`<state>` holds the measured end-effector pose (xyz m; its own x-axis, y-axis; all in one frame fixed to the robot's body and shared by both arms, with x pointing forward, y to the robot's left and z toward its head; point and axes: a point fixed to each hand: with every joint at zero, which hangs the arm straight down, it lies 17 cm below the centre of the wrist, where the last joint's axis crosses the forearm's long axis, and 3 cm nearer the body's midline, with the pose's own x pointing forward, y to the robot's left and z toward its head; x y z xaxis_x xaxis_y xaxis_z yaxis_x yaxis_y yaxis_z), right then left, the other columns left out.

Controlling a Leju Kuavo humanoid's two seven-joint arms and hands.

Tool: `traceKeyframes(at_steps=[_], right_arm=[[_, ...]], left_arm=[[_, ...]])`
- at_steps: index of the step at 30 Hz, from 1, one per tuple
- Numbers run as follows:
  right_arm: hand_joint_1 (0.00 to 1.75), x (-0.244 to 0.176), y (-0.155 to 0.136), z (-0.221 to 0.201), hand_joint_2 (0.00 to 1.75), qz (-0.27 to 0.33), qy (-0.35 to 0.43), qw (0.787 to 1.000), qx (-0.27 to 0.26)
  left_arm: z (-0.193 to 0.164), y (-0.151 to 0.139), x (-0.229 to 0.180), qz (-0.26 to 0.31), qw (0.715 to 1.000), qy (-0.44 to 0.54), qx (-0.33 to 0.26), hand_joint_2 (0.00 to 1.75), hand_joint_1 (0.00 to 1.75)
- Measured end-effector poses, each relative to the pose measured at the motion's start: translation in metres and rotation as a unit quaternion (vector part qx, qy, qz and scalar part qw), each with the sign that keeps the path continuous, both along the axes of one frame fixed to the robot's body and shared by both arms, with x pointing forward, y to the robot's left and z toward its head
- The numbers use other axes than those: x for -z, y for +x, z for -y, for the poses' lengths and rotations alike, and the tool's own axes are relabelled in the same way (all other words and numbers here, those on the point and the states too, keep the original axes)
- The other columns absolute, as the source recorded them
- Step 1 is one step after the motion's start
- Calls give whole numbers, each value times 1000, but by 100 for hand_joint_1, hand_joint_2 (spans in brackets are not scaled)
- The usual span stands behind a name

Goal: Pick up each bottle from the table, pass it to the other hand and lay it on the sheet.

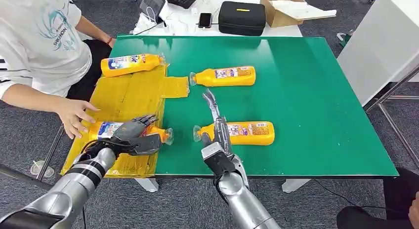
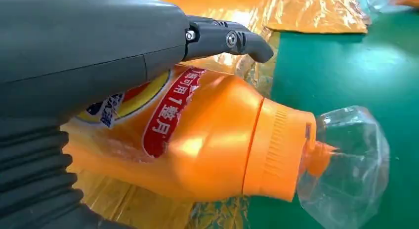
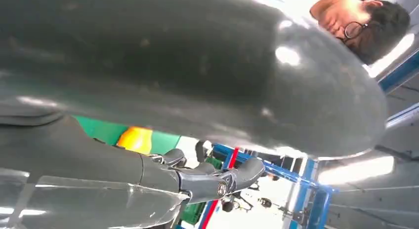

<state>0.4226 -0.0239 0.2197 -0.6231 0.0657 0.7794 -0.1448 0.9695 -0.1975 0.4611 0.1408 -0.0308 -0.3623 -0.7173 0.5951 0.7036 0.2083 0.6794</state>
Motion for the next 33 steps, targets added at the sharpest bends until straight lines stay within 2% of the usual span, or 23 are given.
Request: traceKeyframes(at_steps=[2, 5, 6, 8, 9, 13, 17, 20, 24, 27, 33], right_arm=[[0, 0, 1, 1, 0, 0, 0, 1000, 1], [0, 1, 6, 5, 0, 3, -12, 1000, 15], [0, 3, 9, 7, 175, 1, -24, 999, 22], [0, 8, 15, 10, 175, -4, -42, 999, 32], [0, 12, 18, 11, 175, -11, -55, 998, 35], [0, 48, 43, 17, 175, -67, -159, 983, 60], [0, 82, 62, 32, 175, -114, -246, 960, 70], [0, 102, 75, 52, 175, -145, -293, 942, 80], [0, 108, 84, 66, 175, -151, -314, 933, 87], [0, 130, 89, 75, 175, -191, -359, 910, 80], [0, 157, 100, 103, 175, -230, -410, 879, 74]], left_arm=[[1, -3, -6, -27, 999, -29, 3, 0, 0], [6, -4, -26, -50, 991, -123, -10, 0, 0], [8, -2, -33, -50, 985, -160, -26, 0, 0], [9, -1, -41, -46, 976, -207, -50, 0, 0], [9, 2, -46, -43, 970, -232, -65, 175, 0], [-4, 25, -85, 1, 903, -389, -184, 175, 0], [-43, 49, -118, 77, 836, -460, -290, 175, 0], [-65, 57, -142, 113, 794, -498, -329, 175, 0], [-80, 59, -154, 134, 772, -515, -347, 175, 0], [-91, 58, -161, 149, 755, -526, -362, 175, 0], [-97, 53, -162, 160, 749, -527, -369, 175, 0]])
